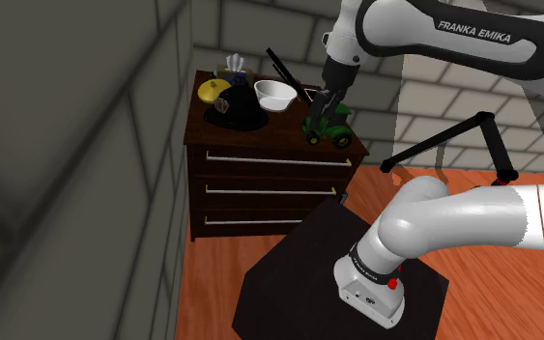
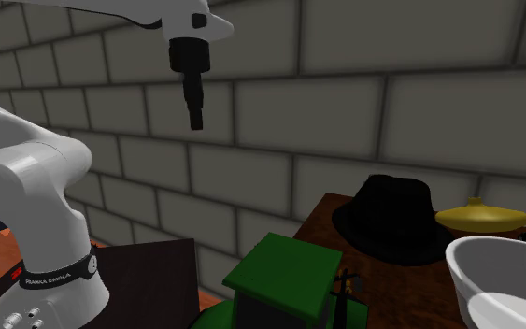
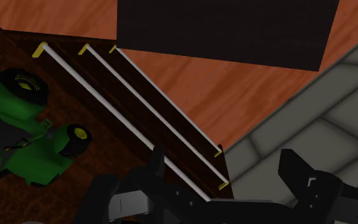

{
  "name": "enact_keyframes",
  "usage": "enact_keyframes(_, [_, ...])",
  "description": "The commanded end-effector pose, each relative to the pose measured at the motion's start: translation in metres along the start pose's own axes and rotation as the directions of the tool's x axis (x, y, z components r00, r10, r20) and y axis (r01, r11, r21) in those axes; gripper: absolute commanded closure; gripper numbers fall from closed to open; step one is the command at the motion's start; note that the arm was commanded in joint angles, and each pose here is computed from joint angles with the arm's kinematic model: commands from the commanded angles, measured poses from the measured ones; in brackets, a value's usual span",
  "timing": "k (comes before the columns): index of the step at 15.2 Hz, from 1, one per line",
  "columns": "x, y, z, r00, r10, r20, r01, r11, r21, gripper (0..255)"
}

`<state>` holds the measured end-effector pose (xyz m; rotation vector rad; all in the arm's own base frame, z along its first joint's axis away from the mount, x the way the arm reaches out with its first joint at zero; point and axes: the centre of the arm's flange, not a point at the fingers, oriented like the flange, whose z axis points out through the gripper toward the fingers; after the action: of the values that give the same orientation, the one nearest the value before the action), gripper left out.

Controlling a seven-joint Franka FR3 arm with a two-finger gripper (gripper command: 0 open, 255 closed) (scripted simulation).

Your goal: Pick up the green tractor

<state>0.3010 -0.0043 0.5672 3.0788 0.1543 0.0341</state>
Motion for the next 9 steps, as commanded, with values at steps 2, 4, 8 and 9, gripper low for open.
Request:
enact_keyframes(2, [0.006,0.012,0.003,1.0,0.002,0.004,-0.002,1.0,0.001,0])
enact_keyframes(4, [0.017,0.036,0.009,1.0,0.007,0.013,-0.007,1.0,0.004,0])
enact_keyframes(8, [0.039,0.084,0.022,0.999,0.017,0.031,-0.017,1.0,0.009,0])
enact_keyframes(9, [0.044,0.096,0.026,0.999,0.019,0.035,-0.02,1.0,0.01,0])
